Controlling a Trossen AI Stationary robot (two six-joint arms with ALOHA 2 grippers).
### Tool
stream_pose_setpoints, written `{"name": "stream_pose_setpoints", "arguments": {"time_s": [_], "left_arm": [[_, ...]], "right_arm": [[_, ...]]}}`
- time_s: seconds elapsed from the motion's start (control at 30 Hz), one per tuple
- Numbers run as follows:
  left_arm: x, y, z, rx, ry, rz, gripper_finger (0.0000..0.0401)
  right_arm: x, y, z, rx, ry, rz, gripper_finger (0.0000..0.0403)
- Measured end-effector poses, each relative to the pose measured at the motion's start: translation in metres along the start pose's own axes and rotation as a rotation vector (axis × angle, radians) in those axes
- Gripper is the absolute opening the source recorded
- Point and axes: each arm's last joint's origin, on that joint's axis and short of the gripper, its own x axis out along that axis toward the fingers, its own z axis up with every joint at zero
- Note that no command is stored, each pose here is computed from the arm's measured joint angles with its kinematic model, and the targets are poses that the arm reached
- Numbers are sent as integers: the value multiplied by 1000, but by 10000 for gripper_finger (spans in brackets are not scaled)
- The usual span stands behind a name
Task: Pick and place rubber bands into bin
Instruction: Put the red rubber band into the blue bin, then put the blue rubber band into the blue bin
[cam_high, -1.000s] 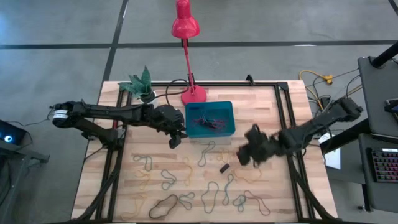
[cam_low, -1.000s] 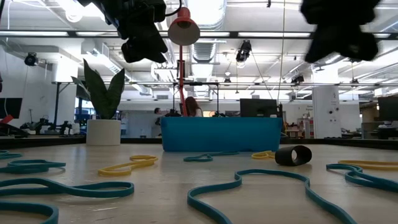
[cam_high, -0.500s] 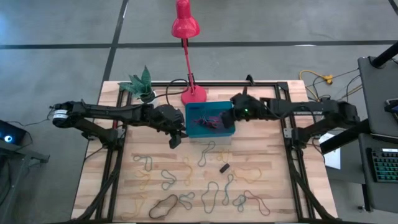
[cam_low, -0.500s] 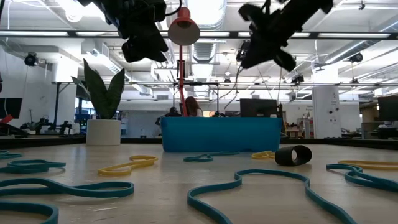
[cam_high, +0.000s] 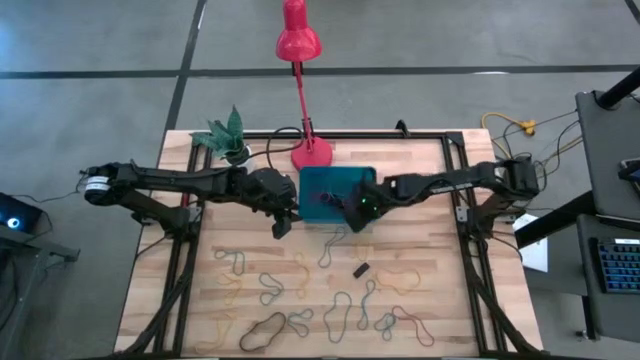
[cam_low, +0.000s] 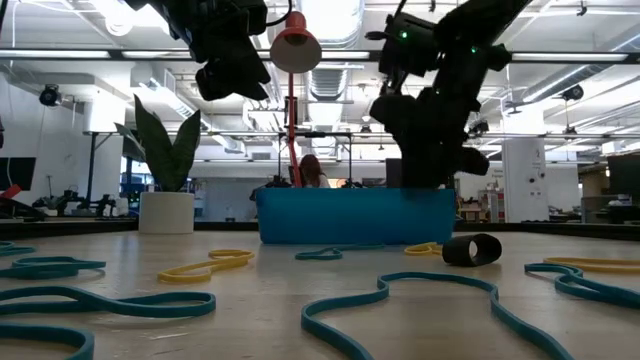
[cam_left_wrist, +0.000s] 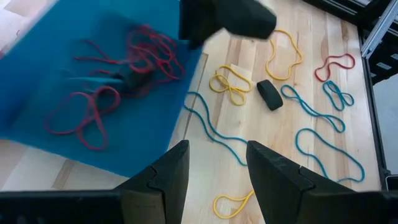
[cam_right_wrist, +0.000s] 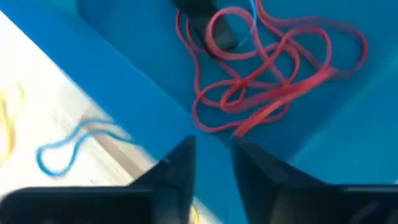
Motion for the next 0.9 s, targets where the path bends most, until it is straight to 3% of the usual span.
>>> {"name": "stream_pose_setpoints", "arguments": {"time_s": [0.13, 0.23, 0.43, 0.53, 0.7, 0.8, 0.9], "left_arm": [[0, 1, -3, -47, 27, 9, 144], [-1, 2, -6, -50, 59, 20, 144], [-4, 2, -7, -40, 72, 24, 144], [-10, 3, -10, 13, 113, 35, 144], [-23, 12, -41, 136, 419, 102, 144], [-28, 15, -63, 184, 623, 118, 144], [-24, 16, -87, 211, 741, 63, 144]], "right_arm": [[-1, 15, -14, -97, -17, 18, 168], [-16, 23, -21, -144, -116, 16, 200], [-63, 21, -12, -106, -402, -27, 225], [-97, 23, -10, -154, -542, -18, 226], [-133, 22, -17, -303, -580, 40, 226], [-138, 22, -28, -361, -533, 26, 226], [-133, 24, -41, -400, -473, 2, 226]]}}
